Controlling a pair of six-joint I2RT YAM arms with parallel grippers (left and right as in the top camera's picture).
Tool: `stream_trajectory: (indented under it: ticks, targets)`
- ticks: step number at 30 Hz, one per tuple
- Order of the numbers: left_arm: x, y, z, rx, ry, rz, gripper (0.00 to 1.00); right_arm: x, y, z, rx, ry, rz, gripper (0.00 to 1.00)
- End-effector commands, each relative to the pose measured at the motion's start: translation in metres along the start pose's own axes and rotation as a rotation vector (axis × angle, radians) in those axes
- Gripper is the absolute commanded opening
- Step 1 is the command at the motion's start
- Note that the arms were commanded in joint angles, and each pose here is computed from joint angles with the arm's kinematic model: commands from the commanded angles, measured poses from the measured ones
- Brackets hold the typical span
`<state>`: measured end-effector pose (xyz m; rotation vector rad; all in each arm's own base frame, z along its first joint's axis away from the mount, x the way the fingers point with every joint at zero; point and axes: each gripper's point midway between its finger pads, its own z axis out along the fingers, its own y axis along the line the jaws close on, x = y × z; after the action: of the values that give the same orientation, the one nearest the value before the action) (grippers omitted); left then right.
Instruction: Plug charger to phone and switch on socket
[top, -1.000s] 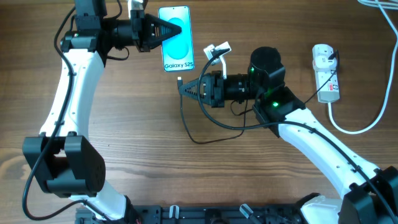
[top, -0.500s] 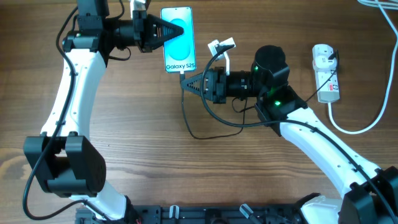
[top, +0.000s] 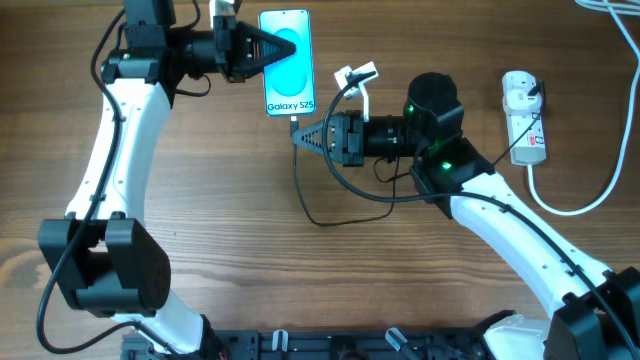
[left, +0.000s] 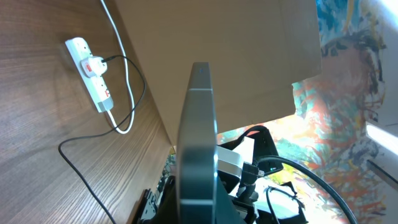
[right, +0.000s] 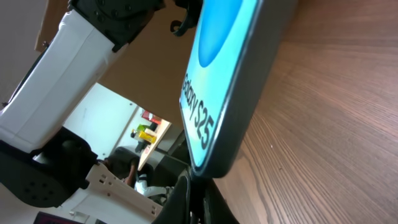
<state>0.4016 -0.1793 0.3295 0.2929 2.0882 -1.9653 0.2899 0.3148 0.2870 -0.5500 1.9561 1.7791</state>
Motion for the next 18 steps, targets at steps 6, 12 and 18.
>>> stream_trajectory:
  ticks: [6, 12, 18]
  targets:
    - [0.0031, -0.0148, 0.0022, 0.017, 0.013, 0.065, 0.04, 0.0002, -0.0038, 0.0003, 0.000, 0.003, 0.031, 0.04]
    - [0.0032, -0.0150, 0.0025, 0.018, 0.014, 0.066, 0.04, 0.0020, -0.0037, 0.0004, -0.002, 0.011, 0.038, 0.04]
    - [0.0027, -0.0156, 0.0029, 0.019, 0.015, 0.077, 0.04, 0.0025, -0.0040, 0.0003, -0.002, 0.013, 0.042, 0.04]
